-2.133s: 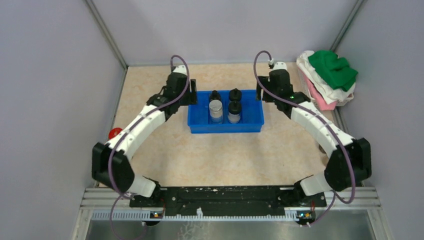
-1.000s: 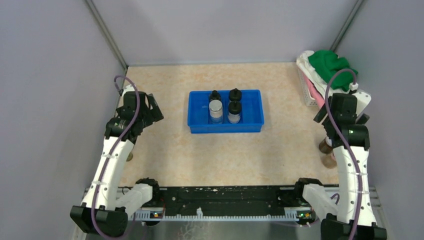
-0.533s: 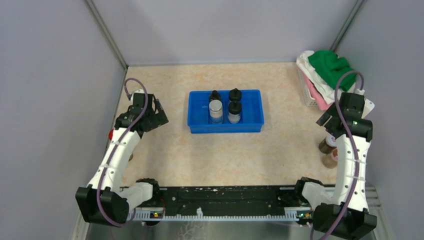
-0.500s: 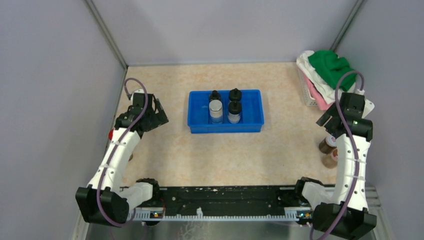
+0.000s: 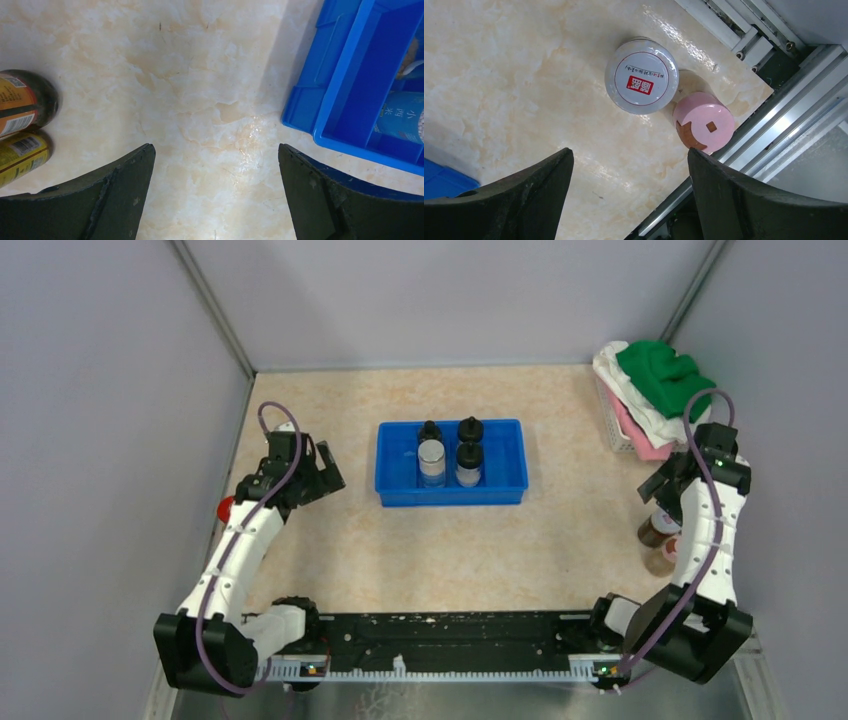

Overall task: Organize the condiment bottles
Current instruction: Pick up the bottle from the center of the board.

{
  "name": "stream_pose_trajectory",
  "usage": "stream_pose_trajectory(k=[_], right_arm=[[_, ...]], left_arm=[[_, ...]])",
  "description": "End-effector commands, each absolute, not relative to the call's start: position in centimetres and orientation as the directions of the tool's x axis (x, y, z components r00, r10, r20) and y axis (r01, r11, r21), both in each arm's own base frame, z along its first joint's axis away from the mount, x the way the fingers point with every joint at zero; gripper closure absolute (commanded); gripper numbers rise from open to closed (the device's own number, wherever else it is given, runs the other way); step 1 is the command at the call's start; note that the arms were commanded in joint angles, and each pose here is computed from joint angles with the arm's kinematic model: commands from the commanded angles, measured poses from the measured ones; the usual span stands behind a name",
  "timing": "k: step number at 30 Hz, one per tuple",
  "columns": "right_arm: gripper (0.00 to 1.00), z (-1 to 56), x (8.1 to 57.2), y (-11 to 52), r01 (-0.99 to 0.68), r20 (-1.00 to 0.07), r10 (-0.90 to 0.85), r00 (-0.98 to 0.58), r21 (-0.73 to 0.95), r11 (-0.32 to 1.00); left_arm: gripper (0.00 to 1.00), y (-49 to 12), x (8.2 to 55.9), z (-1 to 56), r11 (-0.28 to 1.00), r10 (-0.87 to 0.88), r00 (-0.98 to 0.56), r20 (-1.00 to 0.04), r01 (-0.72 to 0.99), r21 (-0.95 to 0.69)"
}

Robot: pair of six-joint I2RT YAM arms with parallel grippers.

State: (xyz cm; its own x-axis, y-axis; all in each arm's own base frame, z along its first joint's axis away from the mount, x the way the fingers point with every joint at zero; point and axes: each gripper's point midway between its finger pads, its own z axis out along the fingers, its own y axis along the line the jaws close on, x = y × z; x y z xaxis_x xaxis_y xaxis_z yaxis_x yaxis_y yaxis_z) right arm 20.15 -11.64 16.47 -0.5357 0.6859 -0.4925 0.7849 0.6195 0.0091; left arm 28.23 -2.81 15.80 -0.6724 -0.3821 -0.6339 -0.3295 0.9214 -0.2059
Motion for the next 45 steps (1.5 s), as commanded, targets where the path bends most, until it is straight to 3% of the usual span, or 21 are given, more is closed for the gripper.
stream_pose_trajectory(k=[1,10,23,32,45], right_arm=[[0.17,16.0,21.2,-12.7,0.806,-0.491,0.711,-0.503,0.032,0.592],[0.21,12.4,20.3,-12.8,0.816,-0.459,0.729,-0.507,0.016,0.578],[0.18,14.7,20.3,-14.8,0.860,-0.515,0.731,-0.448,-0.024,0.510],[0.21,15.4,21.3,-16.3,0.874,-0.557,0.714,-0.424,-0.047,0.483],[0.17,12.3,22.4,-16.5,0.856,-0.543,0.707,-0.453,-0.044,0.515]], left_arm=[[0.01,-3.3,29.3,17.7,0.927,-0.373,-0.618,-0.692,-0.277,-0.253],[0.02,-3.5,29.5,19.3,0.931,-0.365,-0.603,-0.709,-0.253,-0.265],[0.05,-3.2,28.9,20.2,0.939,-0.344,-0.585,-0.735,-0.237,-0.251],[0.05,-3.5,29.1,21.5,0.944,-0.330,-0.570,-0.753,-0.201,-0.262],[0.04,-4.3,29.6,21.3,0.953,-0.303,-0.581,-0.756,-0.174,-0.249]])
